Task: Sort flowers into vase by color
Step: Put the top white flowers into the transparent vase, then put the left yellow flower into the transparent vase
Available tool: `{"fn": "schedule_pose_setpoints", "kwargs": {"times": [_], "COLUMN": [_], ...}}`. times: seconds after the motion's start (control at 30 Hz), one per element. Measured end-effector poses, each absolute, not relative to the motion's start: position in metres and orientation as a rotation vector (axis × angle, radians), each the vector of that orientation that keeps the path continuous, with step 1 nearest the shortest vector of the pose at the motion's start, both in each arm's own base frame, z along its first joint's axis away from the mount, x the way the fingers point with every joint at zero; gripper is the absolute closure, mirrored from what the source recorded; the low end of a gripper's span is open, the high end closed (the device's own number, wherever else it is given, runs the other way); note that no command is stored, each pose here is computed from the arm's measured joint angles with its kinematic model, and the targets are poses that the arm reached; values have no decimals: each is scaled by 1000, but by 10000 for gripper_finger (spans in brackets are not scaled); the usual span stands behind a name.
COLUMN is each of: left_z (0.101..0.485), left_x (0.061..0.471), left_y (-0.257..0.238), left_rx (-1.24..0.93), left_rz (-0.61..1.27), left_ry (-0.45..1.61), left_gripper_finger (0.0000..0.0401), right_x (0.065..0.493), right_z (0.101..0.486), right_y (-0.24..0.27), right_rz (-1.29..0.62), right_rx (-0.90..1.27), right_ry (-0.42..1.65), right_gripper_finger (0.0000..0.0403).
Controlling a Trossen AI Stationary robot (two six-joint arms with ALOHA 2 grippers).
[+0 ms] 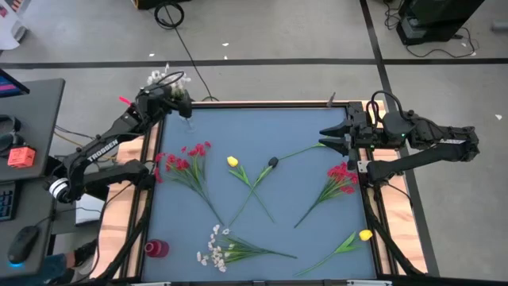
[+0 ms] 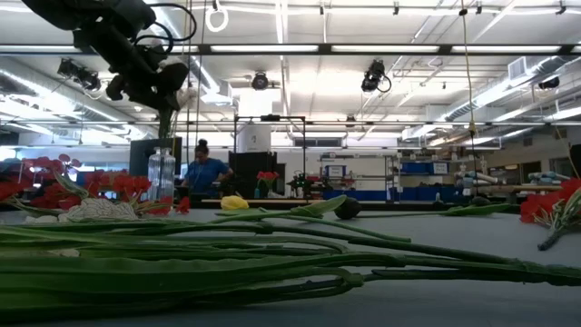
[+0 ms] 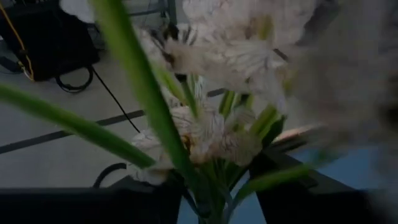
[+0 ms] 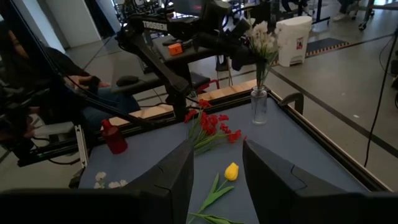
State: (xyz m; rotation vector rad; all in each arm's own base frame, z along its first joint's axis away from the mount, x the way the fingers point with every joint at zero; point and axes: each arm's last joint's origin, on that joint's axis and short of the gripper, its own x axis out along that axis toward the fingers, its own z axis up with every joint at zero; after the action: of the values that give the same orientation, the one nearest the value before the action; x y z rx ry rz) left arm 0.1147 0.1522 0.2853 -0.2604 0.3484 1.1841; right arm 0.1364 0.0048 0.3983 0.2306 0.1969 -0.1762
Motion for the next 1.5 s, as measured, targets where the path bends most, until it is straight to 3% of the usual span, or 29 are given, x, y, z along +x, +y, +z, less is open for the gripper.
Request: {"fn": "schedule_pose_setpoints", "kwargs": {"times": [0.83, 1.5], "left_z": [290, 281], "left_x": [92, 90], "left_y": [119, 85], "left_rx": [-486, -971], "left_rz": [1176, 891], "left_ry": [479, 513], "left_gripper_finger": [181, 182], "right_x": [136, 136], "right_z": [398, 398], "right_y": [5, 5], "right_rz": [-176, -176], "right_rx": [231, 231], "right_ry": [197, 197], "right_gripper_finger": [256, 256]}}
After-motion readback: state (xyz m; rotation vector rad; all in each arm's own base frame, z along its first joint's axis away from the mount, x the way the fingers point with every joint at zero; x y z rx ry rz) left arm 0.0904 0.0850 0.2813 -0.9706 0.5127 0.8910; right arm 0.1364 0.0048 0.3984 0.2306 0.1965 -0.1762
